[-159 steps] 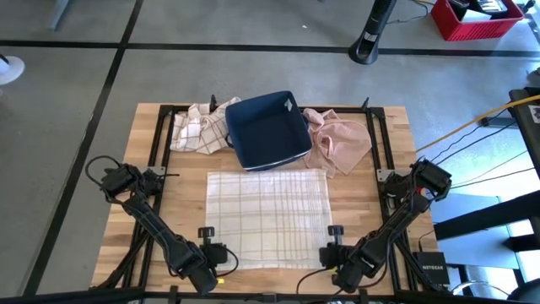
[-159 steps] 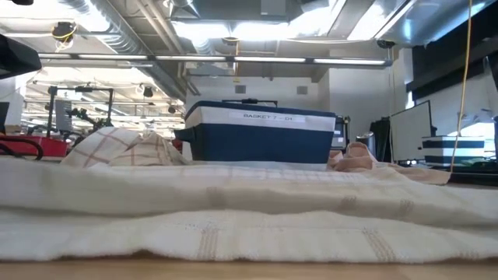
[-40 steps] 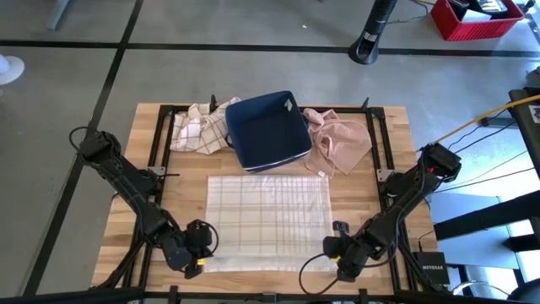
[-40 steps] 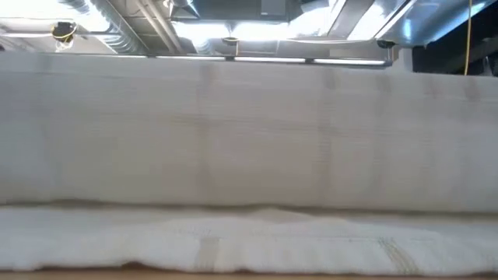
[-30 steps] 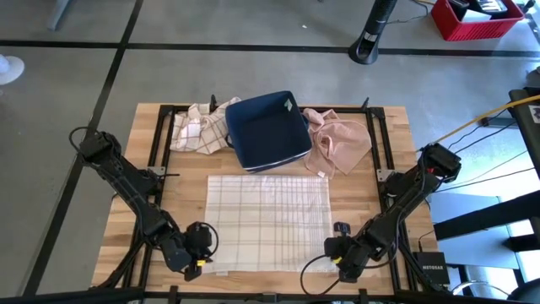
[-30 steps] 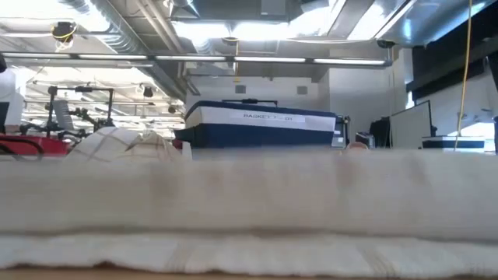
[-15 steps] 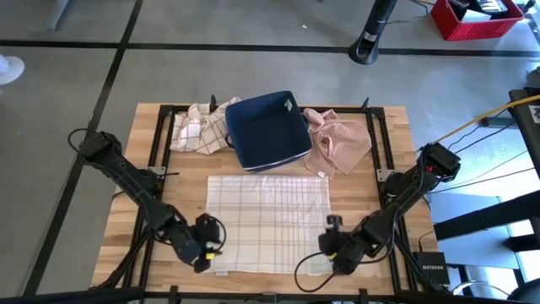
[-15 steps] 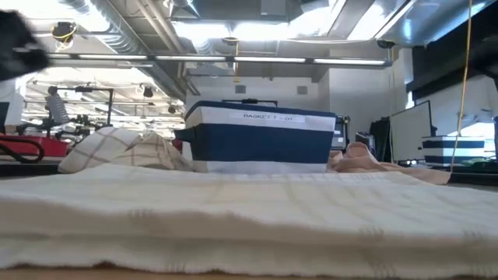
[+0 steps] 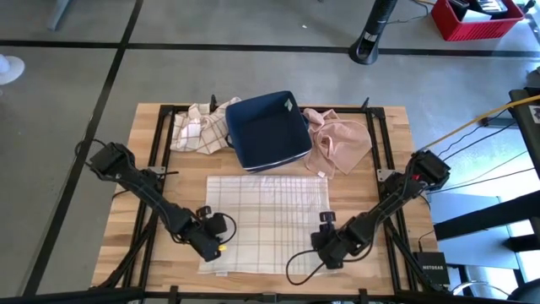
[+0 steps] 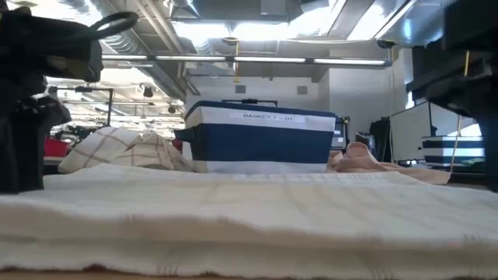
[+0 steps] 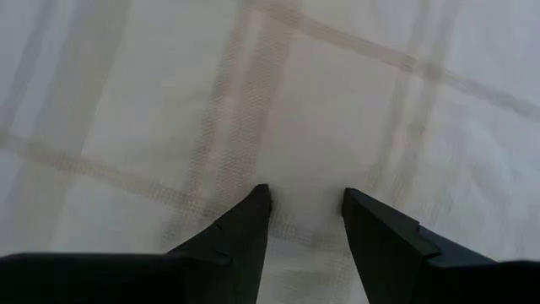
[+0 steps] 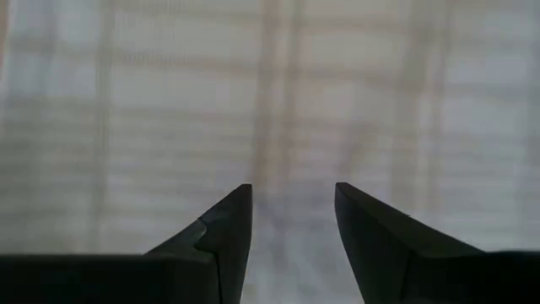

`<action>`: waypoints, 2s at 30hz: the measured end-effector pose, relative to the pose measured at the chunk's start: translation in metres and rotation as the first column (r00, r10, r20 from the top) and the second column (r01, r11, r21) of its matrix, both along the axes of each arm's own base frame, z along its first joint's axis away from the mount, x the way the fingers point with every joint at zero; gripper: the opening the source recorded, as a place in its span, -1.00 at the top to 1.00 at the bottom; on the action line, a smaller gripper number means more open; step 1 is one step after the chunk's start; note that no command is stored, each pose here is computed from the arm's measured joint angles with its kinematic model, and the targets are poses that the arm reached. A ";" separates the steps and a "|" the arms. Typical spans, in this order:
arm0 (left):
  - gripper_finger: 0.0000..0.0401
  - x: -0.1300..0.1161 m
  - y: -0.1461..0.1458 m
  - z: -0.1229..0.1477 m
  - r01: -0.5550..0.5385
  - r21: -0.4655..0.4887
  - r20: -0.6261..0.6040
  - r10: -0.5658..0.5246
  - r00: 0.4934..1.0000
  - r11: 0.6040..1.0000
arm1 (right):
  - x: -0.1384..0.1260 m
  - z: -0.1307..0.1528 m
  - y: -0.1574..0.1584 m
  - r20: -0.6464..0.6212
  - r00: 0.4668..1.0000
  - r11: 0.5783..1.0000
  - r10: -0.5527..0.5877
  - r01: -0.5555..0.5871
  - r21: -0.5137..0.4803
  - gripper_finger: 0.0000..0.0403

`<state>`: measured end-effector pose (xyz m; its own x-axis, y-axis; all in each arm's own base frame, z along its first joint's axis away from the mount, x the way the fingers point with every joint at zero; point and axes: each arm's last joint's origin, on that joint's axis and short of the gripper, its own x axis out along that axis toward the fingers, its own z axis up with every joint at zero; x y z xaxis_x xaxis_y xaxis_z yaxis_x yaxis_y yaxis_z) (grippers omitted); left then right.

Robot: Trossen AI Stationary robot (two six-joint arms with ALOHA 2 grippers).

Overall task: Fold towel
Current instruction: Fold the white with gray pattern towel on the table

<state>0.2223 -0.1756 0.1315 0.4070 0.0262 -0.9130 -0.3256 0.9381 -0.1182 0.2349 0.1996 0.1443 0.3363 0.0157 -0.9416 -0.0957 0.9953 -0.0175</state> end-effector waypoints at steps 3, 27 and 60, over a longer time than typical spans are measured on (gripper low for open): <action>0.26 -0.001 -0.002 0.003 0.011 -0.036 -0.003 -0.011 1.000 0.999 | -0.004 -0.002 0.000 -0.074 0.997 1.000 -0.009 0.011 0.026 0.14; 0.26 0.014 0.032 0.013 0.104 0.110 -0.022 -0.102 0.995 0.989 | 0.030 0.005 -0.049 0.137 0.991 0.999 0.007 -0.012 0.033 0.14; 0.26 0.023 0.024 0.031 0.100 0.135 0.018 -0.103 0.995 0.986 | 0.032 0.033 -0.057 0.188 0.980 0.995 0.060 -0.073 0.062 0.14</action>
<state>0.2457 -0.1513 0.1622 0.4365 0.1045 -0.8936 -0.2266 0.9740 0.0032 0.2672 0.1425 0.1777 0.5008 0.1060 -0.8590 -0.1632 0.9862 0.0265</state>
